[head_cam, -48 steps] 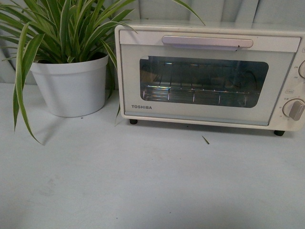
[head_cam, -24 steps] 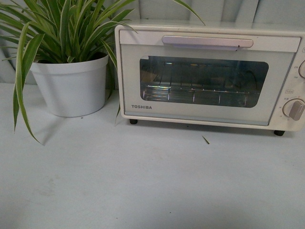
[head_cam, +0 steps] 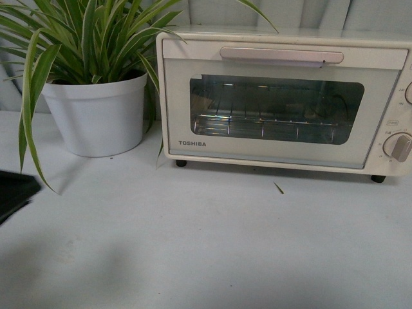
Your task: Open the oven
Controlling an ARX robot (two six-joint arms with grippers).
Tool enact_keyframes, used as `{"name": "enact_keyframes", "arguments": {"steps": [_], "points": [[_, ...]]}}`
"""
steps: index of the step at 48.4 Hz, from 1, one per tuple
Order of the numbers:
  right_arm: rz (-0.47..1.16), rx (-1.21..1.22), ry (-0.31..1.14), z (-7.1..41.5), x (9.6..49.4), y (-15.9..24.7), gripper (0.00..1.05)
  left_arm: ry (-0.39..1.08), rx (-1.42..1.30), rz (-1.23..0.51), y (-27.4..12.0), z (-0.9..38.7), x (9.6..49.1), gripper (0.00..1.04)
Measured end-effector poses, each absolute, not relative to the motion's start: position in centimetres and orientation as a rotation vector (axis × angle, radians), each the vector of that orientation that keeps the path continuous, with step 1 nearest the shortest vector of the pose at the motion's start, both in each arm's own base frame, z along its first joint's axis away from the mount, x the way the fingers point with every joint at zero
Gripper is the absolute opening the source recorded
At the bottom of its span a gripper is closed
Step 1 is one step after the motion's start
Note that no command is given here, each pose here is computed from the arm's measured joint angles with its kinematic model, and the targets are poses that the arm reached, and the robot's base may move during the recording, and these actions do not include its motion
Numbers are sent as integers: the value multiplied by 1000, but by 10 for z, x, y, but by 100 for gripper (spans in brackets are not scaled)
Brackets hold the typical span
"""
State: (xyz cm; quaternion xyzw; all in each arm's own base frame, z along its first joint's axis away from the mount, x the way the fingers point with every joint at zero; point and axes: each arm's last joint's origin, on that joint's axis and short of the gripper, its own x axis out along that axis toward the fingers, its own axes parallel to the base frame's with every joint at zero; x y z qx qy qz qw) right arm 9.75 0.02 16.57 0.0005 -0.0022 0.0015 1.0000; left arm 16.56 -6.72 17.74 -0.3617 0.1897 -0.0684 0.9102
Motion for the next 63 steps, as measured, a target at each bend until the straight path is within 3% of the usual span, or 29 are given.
{"name": "enact_keyframes", "arguments": {"steps": [21, 59, 63], "points": [[3, 1, -4, 166, 98, 0, 95, 613, -817, -201, -151, 159, 253, 98], [3, 1, -4, 166, 98, 0, 95, 663, -918, -180, -194, 150, 306, 98], [64, 10, -85, 174, 99, 1, 95, 664, -928, -174, -192, 149, 306, 98]]}}
